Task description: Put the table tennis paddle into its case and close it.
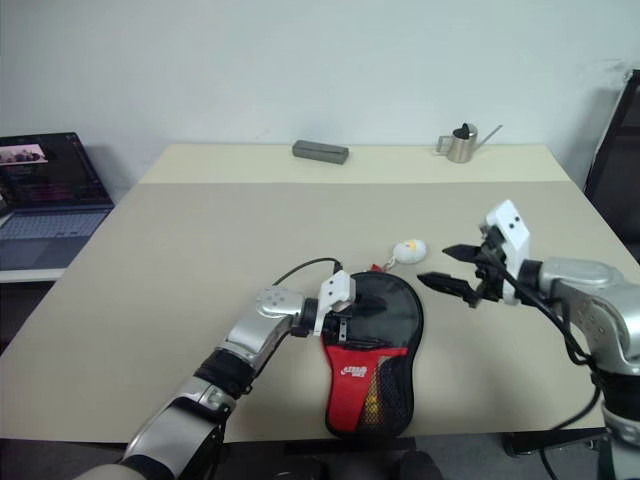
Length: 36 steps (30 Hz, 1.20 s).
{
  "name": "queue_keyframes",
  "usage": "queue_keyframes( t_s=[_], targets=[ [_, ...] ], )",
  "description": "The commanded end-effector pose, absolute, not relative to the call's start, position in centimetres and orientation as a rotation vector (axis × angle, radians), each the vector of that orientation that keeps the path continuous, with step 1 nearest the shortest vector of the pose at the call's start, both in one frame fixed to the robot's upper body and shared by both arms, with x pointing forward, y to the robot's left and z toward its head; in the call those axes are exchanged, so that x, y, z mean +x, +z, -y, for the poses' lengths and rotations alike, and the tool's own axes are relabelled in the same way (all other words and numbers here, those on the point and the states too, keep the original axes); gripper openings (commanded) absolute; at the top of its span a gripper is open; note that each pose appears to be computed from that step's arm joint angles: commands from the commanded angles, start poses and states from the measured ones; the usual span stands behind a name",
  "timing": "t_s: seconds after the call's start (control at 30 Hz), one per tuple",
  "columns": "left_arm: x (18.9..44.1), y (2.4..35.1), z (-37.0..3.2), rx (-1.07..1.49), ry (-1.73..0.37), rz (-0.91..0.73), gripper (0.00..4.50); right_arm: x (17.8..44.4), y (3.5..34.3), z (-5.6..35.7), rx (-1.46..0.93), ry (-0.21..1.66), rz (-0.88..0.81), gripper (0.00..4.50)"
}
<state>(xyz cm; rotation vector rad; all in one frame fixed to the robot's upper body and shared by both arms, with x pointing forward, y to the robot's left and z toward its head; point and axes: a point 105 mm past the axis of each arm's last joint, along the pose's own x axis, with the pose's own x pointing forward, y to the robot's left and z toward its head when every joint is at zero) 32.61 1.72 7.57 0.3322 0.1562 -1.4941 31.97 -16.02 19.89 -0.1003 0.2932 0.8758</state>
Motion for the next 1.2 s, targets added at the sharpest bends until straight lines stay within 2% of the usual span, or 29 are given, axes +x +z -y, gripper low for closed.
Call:
queue_keyframes(
  t_s=[0.03,0.4,0.63,0.87,1.2],
  targets=[
    [32.0,5.2,-2.4,0.335,-1.488,-0.25,4.48,33.8,20.2,15.6,-0.138,0.844,-0.28,4.5],
    [31.8,5.2,-2.0,0.351,-1.5,-0.24,4.48,41.7,19.0,13.1,-0.122,0.707,-0.282,4.5],
    [31.9,5.1,-1.9,0.357,-1.498,-0.238,4.48,44.7,17.3,13.2,-0.125,0.623,-0.297,4.5],
    [31.7,5.0,-1.9,0.356,-1.501,-0.24,4.48,46.0,15.5,13.4,-0.141,0.555,-0.319,4.5],
    [31.4,4.9,-1.8,0.354,-1.502,-0.243,4.48,46.1,13.7,12.8,-0.138,0.544,-0.356,4.5]
  ],
)
